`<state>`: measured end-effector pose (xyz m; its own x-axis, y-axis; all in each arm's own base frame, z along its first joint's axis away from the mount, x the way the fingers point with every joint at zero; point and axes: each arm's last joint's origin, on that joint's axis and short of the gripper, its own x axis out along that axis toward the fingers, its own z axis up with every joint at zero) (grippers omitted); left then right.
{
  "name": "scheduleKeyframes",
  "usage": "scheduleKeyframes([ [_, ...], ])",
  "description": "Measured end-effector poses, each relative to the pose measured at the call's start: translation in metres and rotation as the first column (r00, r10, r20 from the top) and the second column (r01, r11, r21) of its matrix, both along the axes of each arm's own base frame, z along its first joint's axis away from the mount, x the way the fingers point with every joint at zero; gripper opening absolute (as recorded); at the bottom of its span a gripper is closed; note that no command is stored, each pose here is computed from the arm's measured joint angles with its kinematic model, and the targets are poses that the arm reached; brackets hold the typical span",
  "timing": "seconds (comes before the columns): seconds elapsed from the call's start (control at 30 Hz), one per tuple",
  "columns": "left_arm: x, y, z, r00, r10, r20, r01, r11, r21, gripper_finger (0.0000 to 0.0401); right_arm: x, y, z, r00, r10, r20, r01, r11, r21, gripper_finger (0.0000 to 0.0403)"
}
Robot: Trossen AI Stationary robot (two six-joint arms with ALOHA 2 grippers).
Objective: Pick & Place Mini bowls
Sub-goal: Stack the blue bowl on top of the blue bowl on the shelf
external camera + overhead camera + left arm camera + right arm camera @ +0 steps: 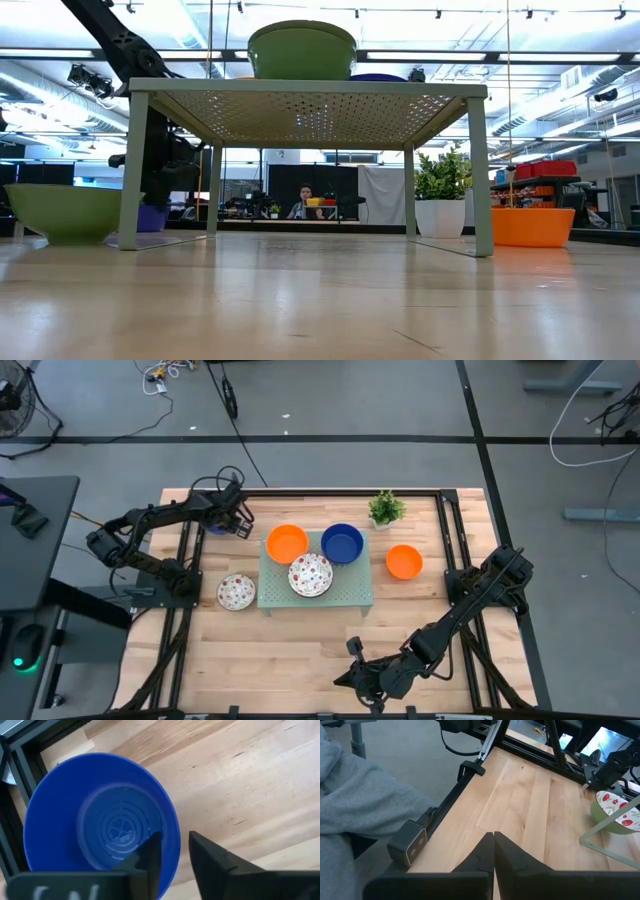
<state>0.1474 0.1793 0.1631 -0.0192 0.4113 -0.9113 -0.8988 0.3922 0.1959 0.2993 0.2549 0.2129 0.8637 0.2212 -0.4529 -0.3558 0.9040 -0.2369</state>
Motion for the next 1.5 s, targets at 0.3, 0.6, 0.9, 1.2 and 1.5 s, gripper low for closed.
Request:
scheduleKeyframes([
  [0.3,-0.001,0.002,0.0,1.0,-0.028,-0.008,0.028,1.0,0.011,0.001,0.0,0.0,0.0,1.0,0.0,0.0,0.0,1.0,0.0,0.0007],
  [0.6,0.001,-0.006,0.002,0.994,-0.096,-0.044,0.096,0.995,-0.021,0.0005,0.0,0.0,0.0,1.0,0.0,-0.003,0.0,1.0,-0.002,0.0007],
  [0.9,0.0,-0.029,0.038,0.986,-0.164,-0.032,0.164,0.986,0.016,0.0004,0.0,0.0,0.0,1.0,0.0,-0.004,0.0,1.0,-0.004,0.0007],
  [1.2,0.003,-0.061,0.118,0.955,-0.292,0.055,0.284,0.95,0.129,0.0002,-0.003,0.001,-0.001,1.0,0.003,-0.013,-0.003,1.0,-0.003,0.0007],
  [1.5,0.043,-0.112,0.204,0.785,-0.577,0.225,0.507,0.808,0.3,0.0001,-0.036,0.005,0.028,0.995,-0.046,-0.087,0.058,0.989,0.134,0.0005],
])
